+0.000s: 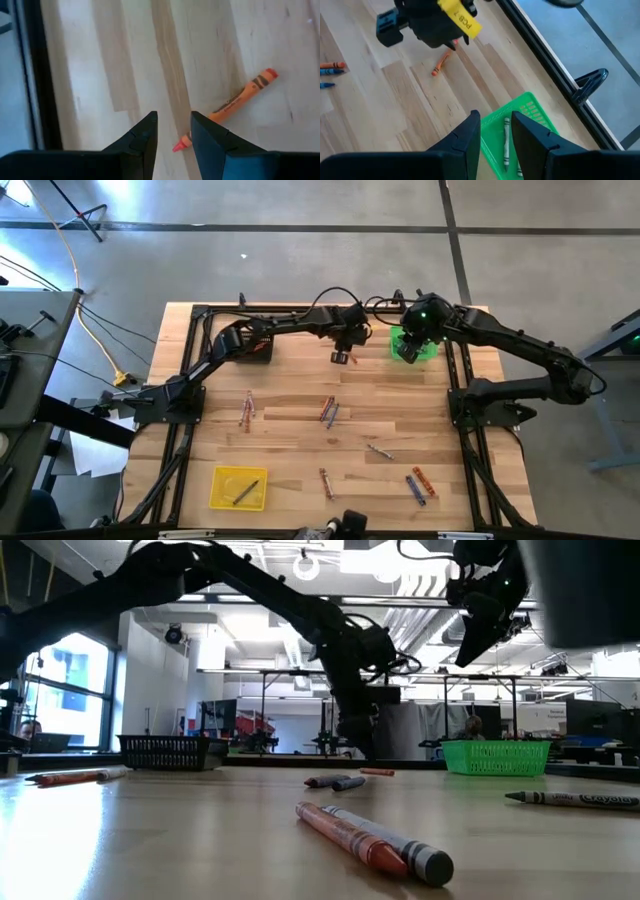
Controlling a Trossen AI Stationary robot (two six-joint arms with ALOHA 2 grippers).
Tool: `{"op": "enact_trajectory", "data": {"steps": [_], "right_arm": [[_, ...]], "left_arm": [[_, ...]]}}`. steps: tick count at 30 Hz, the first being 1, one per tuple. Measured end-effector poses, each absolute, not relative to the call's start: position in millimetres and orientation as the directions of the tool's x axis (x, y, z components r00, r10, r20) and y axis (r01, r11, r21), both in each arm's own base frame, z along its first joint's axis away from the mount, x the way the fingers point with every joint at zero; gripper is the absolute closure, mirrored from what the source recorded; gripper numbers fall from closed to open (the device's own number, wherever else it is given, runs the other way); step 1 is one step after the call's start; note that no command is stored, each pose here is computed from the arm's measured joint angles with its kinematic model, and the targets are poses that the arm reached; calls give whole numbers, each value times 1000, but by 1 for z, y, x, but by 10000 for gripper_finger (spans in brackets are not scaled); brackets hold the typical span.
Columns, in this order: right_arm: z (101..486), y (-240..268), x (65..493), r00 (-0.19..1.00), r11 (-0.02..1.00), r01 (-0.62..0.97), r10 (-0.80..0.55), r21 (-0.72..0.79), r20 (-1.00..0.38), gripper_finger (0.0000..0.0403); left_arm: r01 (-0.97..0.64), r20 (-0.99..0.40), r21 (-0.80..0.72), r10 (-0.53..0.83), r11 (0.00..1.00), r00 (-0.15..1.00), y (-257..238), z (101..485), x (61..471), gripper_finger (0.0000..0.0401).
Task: Sort crayons
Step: Put the orange crayon into the black bin
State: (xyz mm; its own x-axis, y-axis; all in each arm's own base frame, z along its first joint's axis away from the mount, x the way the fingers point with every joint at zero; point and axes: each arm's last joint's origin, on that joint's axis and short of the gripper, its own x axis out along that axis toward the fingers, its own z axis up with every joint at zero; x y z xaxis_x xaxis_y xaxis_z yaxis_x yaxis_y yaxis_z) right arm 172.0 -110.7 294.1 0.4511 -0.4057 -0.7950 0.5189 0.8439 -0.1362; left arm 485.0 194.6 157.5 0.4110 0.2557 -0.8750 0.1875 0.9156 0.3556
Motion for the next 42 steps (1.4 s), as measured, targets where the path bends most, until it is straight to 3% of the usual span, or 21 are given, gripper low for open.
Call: {"op": "enact_trajectory", "data": {"steps": [7, 16, 34, 42], "right_arm": [[294, -111, 172, 450, 850, 505, -407, -149, -795, 300], [294, -111, 172, 450, 850, 505, -407, -149, -795, 300], [294, -110, 172, 445, 853, 499, -403, -151, -800, 300], [292, -109, 170, 429, 855, 496, -392, -151, -814, 300]], "left_arm": [[233, -889, 348, 242, 908, 388, 192, 163, 484, 299], [281, -878, 312, 163, 907, 450, 174, 176, 494, 299], [87, -864, 151, 89, 985, 495, 172, 177, 496, 299], [119, -884, 146, 75, 982, 462, 167, 175, 494, 299]]}}
